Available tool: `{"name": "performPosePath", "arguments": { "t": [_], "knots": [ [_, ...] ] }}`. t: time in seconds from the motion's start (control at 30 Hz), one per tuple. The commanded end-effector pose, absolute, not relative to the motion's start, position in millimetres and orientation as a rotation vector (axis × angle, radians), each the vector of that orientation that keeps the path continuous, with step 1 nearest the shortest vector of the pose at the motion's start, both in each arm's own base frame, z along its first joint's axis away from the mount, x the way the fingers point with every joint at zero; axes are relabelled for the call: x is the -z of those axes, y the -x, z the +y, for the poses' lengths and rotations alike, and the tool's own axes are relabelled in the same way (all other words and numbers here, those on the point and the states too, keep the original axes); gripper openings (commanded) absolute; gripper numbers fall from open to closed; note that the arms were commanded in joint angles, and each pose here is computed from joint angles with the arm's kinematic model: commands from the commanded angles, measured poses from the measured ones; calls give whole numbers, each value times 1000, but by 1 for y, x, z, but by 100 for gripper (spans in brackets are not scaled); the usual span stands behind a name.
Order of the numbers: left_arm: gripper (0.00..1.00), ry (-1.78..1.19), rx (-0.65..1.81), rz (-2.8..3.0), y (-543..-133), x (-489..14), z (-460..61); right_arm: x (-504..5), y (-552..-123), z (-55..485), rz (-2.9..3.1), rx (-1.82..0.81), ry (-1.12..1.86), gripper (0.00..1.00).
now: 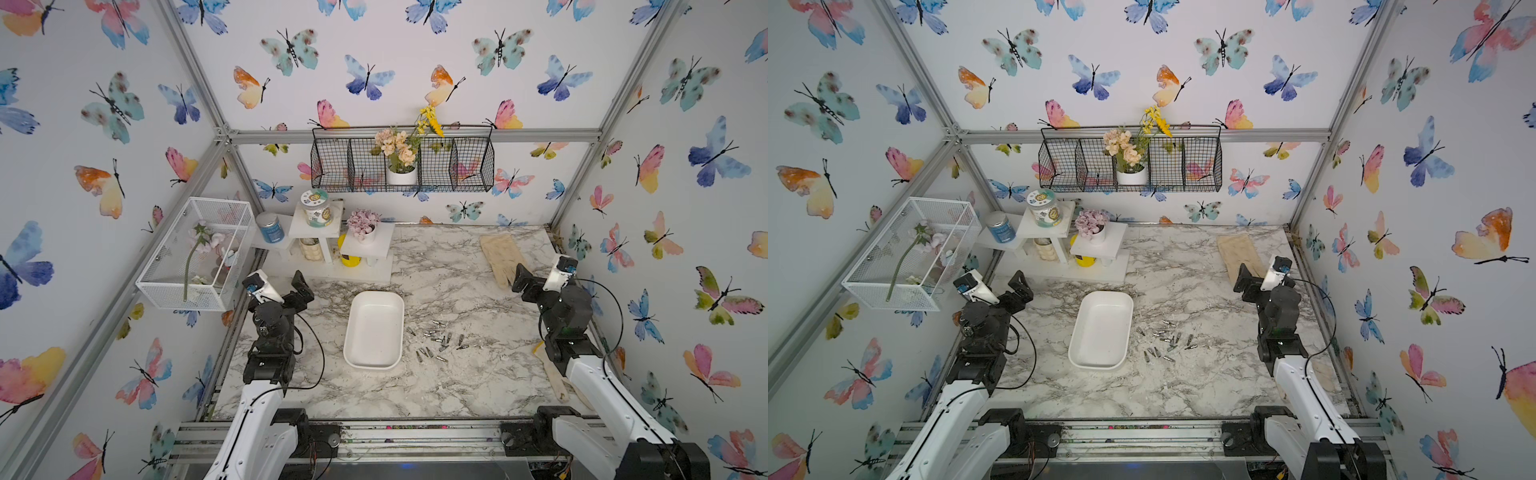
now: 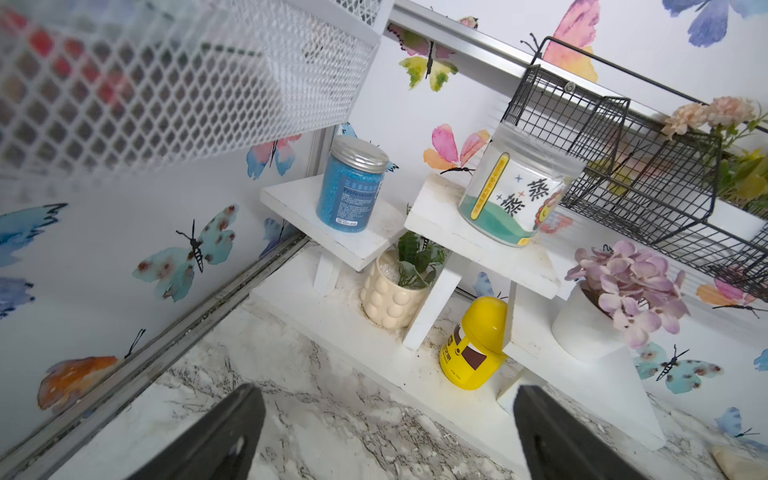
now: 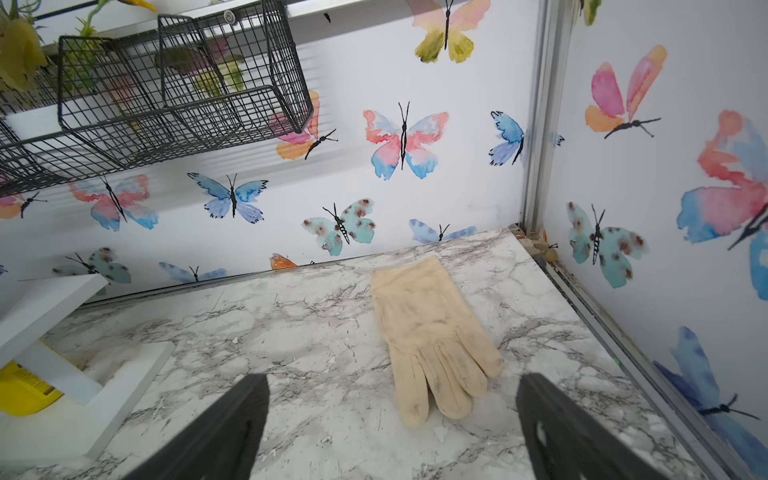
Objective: Put the bit on the desktop into the storage box
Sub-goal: Pick up the screwdriver bit from the center of the board.
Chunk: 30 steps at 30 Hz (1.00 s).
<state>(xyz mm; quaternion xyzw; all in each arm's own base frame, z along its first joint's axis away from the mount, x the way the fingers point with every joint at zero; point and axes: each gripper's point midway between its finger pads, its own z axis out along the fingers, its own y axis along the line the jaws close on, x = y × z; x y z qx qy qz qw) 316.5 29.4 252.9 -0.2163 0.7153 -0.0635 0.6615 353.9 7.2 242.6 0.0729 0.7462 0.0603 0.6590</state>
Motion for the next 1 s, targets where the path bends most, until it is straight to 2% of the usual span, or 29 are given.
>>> {"name": "performPosePath", "arguments": {
  "t": [0.0,0.27,0.67,0.97],
  "knots": [
    [99,606,177,1733,-304,-232,30,-237,-346,11,1755,-201,-212,99],
    [99,592,277,1834,-300,-224,13,-246,-354,31,1888,-318,-176,98],
    [99,367,585,2102,-294,-199,-57,-223,-350,97,2102,-762,-15,98],
    [99,179,627,2302,-266,-170,-132,-201,-325,143,2225,-901,152,98]
  ]
}}
